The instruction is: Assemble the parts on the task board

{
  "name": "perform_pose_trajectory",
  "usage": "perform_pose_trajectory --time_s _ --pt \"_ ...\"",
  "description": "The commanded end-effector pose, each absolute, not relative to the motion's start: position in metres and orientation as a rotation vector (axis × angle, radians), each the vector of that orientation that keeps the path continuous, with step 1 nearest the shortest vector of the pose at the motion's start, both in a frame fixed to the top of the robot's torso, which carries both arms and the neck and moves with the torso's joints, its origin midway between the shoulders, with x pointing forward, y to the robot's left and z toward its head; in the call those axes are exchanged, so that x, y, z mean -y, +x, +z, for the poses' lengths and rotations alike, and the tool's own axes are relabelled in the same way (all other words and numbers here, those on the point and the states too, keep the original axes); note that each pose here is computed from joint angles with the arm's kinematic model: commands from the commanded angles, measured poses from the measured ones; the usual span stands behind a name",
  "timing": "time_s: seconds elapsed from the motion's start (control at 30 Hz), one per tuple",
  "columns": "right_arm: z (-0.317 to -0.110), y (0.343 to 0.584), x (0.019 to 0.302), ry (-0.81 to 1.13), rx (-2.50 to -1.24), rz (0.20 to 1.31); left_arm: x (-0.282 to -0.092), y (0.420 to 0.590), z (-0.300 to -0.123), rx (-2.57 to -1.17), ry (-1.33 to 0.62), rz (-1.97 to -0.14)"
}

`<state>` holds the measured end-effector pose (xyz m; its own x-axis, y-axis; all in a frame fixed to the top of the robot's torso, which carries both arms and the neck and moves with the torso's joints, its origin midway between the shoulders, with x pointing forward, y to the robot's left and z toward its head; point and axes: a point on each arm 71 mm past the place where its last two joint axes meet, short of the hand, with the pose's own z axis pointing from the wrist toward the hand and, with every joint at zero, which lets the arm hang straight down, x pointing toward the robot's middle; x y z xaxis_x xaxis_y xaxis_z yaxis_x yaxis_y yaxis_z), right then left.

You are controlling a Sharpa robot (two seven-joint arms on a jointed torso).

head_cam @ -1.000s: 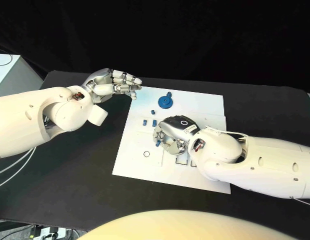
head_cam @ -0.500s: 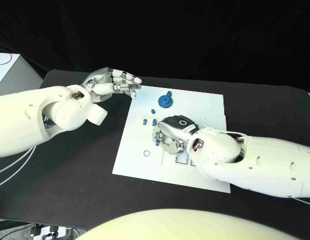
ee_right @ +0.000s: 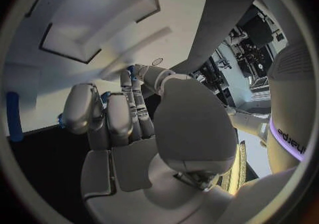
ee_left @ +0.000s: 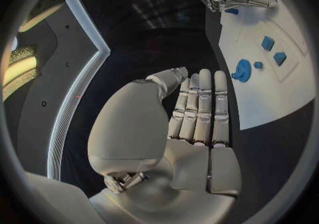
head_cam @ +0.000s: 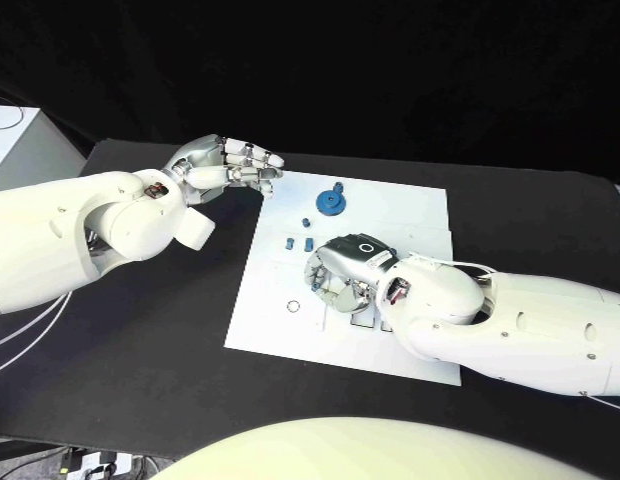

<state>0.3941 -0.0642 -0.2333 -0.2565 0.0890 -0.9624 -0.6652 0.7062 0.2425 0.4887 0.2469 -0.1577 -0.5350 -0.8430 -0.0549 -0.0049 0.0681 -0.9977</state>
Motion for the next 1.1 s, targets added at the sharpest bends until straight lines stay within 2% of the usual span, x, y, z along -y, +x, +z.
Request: perform_pose_trajectory --time_s 0.03,0.73,0.87,1.1 --pt "-0.240 0.392 0.066 -0.486 -1.729 0.758 -0.245 0.488 -0.157 -1.670 -0.846 -1.565" --pt "-0.229 0.394 0.085 -0.369 -1.639 0.765 -0.245 0.488 -0.158 -1.680 -0.845 -1.568" --pt "-0.219 0.397 0.100 -0.316 -1.634 0.768 -0.245 0.489 -0.158 -1.680 -0.846 -1.567" --pt "-0.194 0.412 0.149 -0.163 -1.703 0.744 -0.245 0.489 -0.158 -1.678 -0.849 -1.567"
